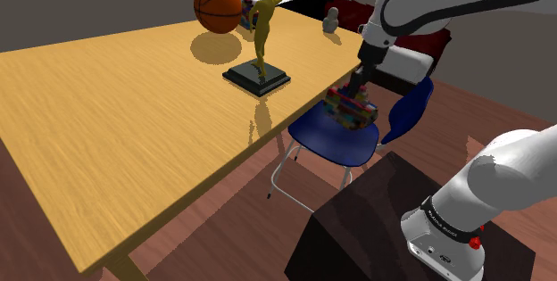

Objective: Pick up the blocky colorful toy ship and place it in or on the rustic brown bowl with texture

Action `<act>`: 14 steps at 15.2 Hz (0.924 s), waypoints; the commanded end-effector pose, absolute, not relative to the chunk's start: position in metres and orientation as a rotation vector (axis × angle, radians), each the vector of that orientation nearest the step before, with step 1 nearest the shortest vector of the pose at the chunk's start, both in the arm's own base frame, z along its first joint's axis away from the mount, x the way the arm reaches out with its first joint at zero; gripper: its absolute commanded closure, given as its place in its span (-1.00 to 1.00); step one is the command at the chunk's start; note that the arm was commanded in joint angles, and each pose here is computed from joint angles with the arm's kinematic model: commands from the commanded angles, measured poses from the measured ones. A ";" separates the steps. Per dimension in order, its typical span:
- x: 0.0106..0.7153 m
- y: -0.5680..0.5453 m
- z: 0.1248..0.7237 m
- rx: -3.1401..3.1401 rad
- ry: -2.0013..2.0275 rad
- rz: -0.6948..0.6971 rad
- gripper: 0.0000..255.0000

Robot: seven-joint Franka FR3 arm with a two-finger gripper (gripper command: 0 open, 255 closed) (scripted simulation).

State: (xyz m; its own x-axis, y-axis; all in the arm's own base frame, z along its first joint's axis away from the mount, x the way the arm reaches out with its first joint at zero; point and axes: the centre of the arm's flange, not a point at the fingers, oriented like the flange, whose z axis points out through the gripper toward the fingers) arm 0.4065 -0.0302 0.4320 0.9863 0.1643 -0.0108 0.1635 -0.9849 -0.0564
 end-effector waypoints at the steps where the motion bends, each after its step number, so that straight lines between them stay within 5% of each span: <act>1: 0.406 -0.030 0.443 -3.076 -0.254 0.023 1.00; 14: 0.444 -0.167 0.483 -3.076 -0.254 0.023 1.00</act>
State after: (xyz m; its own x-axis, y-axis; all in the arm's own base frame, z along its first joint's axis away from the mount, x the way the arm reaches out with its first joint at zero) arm 0.4385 -0.1521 0.4803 0.9866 0.1631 -0.0106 0.1622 -0.9851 -0.0573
